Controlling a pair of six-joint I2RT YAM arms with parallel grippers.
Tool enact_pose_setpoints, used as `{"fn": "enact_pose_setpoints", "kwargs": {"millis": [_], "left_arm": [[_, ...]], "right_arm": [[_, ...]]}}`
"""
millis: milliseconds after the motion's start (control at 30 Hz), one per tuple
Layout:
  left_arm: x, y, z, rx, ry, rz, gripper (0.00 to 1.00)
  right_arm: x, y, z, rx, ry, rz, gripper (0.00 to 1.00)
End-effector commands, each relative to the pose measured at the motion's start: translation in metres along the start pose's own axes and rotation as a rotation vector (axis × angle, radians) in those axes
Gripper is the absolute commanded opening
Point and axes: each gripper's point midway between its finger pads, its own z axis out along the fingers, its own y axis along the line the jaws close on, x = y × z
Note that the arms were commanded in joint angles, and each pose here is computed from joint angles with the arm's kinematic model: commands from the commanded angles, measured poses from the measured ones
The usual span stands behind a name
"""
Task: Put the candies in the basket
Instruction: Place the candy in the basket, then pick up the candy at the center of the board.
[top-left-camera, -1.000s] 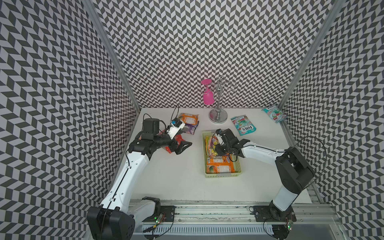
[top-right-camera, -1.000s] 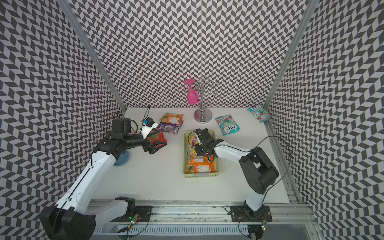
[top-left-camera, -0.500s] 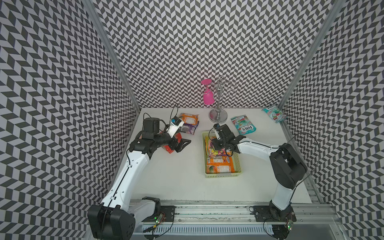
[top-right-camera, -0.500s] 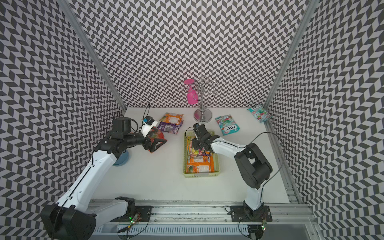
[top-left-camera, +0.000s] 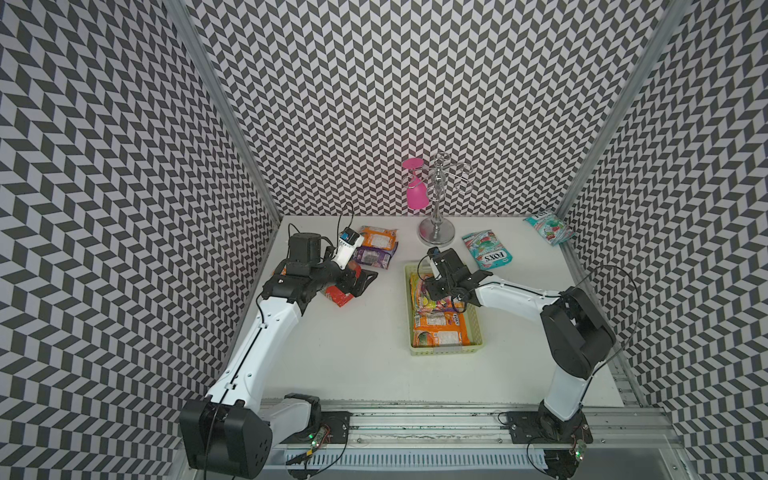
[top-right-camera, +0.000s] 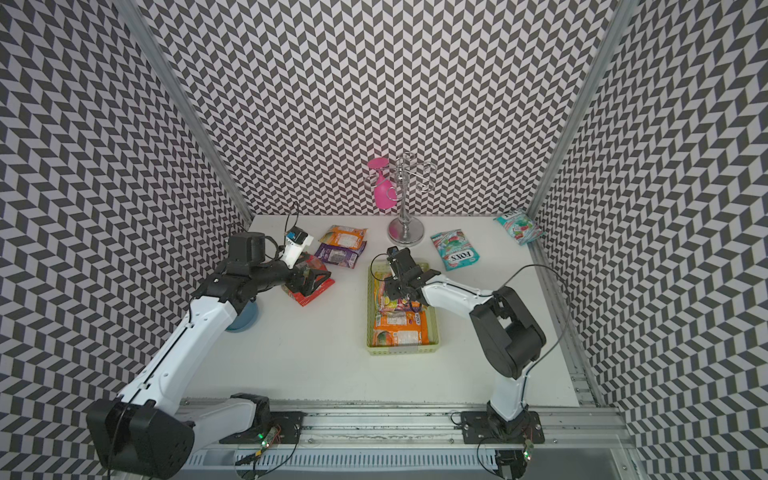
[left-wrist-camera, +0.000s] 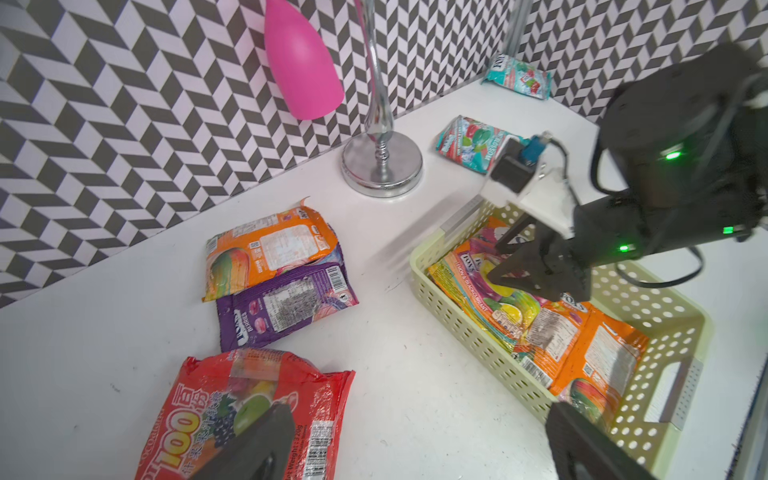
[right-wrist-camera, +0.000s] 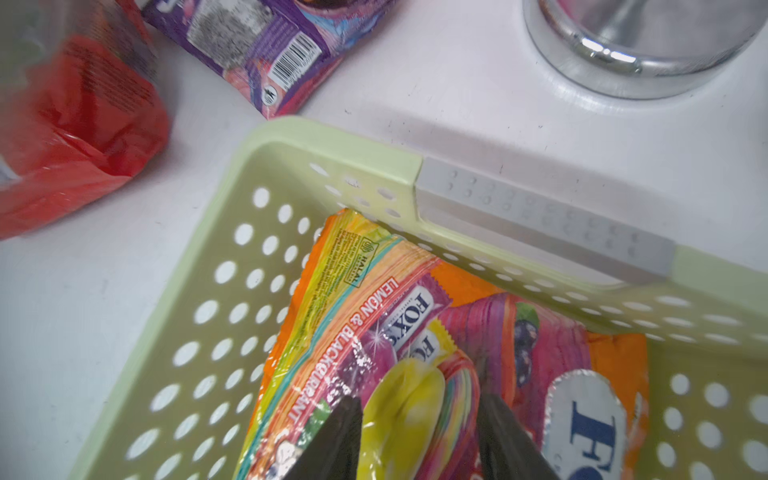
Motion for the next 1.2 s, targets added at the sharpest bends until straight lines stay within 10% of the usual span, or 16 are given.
{"fn": "enact_pose_setpoints", "kwargs": {"millis": [0,400,833,1167], "left_arm": [[-0.012,0.024,0.003,-0.104,-0.022,-0.038,0.99],[-0.023,0.054,0.029,-0.243,0.016,0.231,0.99],[-0.022,0.071,0.088,-0.203,0.146,0.645,0.97],[0.018,0.101,0.144,-0.109,0.374,0.813,0.94]], "right_arm": [[-0.044,-0.006,-0.047,-0.015,-0.134,0.024,0.51],[-0.053,-0.075,-0.134,0.089,-0.308,0.081,0.58],[-0.014,-0.123,-0.196,0.231,-0.529,0.130,0.99],[-0.001,-0.130,-0.201,0.270,-0.573,0.130,0.99]]}}
